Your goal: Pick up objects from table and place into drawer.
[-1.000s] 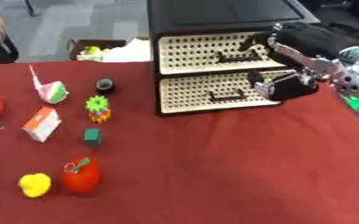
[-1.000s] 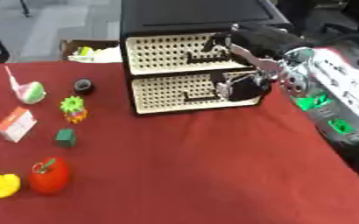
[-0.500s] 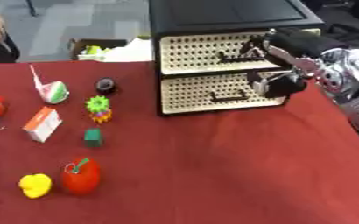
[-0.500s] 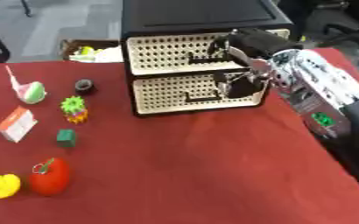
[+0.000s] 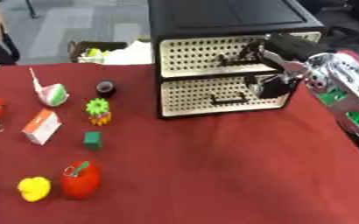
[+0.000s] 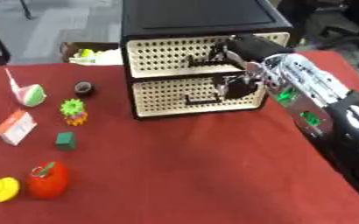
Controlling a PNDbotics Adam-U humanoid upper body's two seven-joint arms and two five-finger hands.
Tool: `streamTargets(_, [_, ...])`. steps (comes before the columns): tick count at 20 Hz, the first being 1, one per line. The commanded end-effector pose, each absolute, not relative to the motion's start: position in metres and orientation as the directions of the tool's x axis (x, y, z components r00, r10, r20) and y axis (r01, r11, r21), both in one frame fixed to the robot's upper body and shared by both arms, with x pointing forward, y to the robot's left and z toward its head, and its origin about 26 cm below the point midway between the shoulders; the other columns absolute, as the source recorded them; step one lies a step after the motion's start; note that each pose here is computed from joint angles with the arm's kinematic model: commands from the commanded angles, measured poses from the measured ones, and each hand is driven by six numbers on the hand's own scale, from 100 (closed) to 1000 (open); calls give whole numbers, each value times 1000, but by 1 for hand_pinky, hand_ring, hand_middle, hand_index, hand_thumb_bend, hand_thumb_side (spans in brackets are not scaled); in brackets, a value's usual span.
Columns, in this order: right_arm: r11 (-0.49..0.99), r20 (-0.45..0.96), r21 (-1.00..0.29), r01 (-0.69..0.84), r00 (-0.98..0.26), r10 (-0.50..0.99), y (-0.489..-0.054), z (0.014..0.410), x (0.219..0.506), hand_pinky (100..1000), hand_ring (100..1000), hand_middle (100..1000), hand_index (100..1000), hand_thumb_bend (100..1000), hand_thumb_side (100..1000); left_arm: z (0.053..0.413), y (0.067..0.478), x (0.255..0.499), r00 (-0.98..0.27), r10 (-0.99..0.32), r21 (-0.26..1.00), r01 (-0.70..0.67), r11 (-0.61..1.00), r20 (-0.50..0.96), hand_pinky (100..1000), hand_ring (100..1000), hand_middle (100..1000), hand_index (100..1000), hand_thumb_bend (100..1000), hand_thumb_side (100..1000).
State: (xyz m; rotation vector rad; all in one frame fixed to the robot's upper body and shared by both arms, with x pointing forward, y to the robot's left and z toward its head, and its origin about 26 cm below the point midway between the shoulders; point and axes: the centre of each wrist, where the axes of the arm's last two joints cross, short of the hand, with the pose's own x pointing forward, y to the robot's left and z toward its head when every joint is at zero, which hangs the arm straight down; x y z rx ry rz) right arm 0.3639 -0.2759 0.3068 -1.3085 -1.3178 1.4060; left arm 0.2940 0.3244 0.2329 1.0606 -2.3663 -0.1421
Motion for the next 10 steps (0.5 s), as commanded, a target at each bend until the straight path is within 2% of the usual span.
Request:
streamTargets(1, [-166,-183,-976,138,-121,976,-282,318,365,100,100,100,861,100,183,244,325,291,-563,-727,300,-669,680,394,673,802,876,1000,100,935])
streamTargets(10, [-179,-189,-978,105,-103,977,-285,312,373,100,100,100,853,100,174,243,325,291,-566,-723,301,-664,684,396,671,802,875,1000,100,935])
